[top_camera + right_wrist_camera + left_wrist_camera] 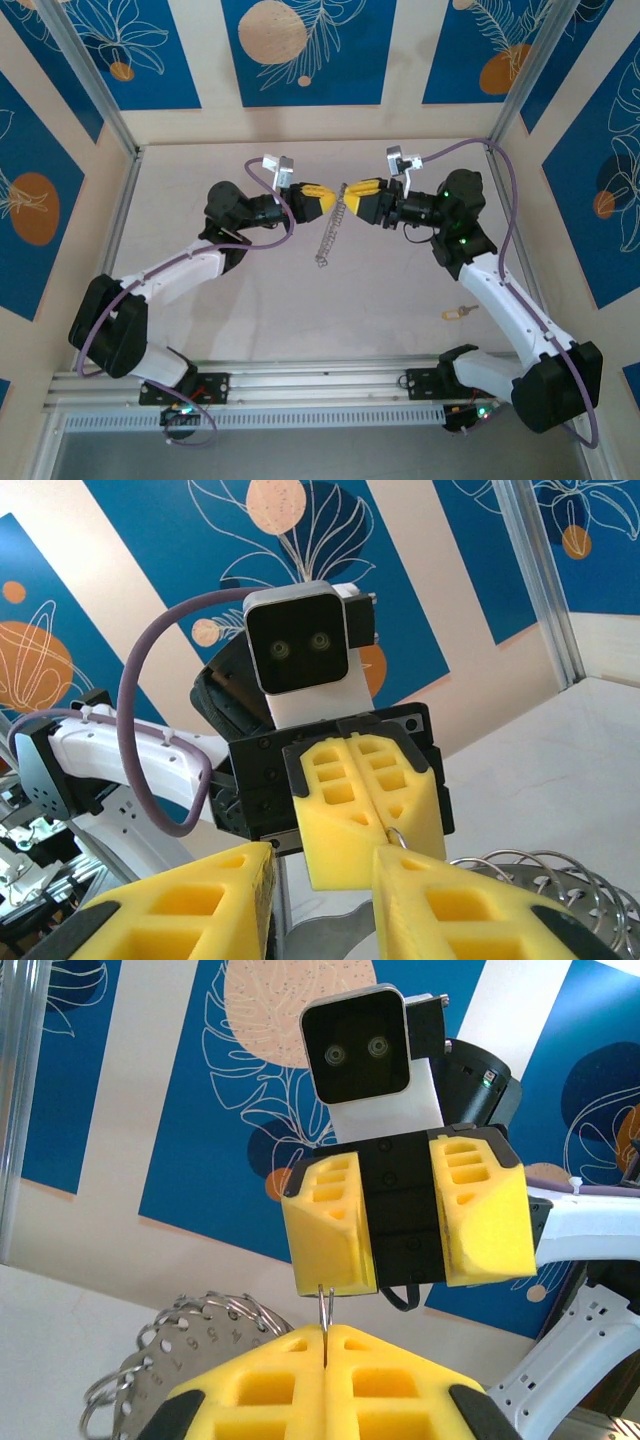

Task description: Put the keys on the keyring

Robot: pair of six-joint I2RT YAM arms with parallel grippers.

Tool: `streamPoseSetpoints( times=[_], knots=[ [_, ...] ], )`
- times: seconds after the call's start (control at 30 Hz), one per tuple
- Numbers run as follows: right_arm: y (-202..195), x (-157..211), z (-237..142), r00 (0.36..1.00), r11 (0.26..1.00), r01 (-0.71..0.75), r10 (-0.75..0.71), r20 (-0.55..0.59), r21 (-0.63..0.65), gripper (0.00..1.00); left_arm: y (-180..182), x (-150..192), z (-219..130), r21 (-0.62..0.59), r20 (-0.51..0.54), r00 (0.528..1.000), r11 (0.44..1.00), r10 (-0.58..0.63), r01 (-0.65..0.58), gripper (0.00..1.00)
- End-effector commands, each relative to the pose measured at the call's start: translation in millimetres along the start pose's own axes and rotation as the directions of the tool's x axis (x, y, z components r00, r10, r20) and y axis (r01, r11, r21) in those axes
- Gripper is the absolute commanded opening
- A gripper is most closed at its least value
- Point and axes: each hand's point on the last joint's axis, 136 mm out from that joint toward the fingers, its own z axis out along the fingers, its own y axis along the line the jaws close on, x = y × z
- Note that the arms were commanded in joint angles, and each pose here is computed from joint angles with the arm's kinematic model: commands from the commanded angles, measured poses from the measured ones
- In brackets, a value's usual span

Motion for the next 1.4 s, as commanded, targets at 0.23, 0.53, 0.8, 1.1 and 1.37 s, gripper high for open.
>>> streamPoseSetpoints(
  times=[0.23,0.53,0.8,1.1,1.37],
  knots=[
    [-10.7,8.1,2.0,1.0,1.0,-0.01,0.01,-0.018,0.025,0.33,-14.4,-9.6,1.7,0.041,0.022,0.998,0.997,0.061,-0.061,0.0],
    [-16.6,8.4,-3.6,1.0,0.999,-0.021,0.021,-0.002,0.049,0.33,-15.0,-9.8,1.2,0.04,0.022,0.998,0.997,0.066,-0.067,0.0],
    [-19.1,9.2,-2.3,0.999,0.998,-0.034,0.034,-0.005,0.047,0.33,-15.6,-10.5,2.0,0.043,0.023,0.997,0.997,0.068,-0.069,0.0],
    [-23.5,9.2,1.2,0.999,0.998,-0.042,0.042,-0.002,0.042,0.33,-16.1,-11.3,2.7,0.049,0.026,0.997,0.996,0.067,-0.068,0.0],
    [-19.9,8.5,7.7,0.999,0.999,-0.035,0.036,-0.012,0.016,0.26,-15.2,-11.6,2.9,0.048,0.027,0.998,0.997,0.064,-0.065,0.0]
  ],
)
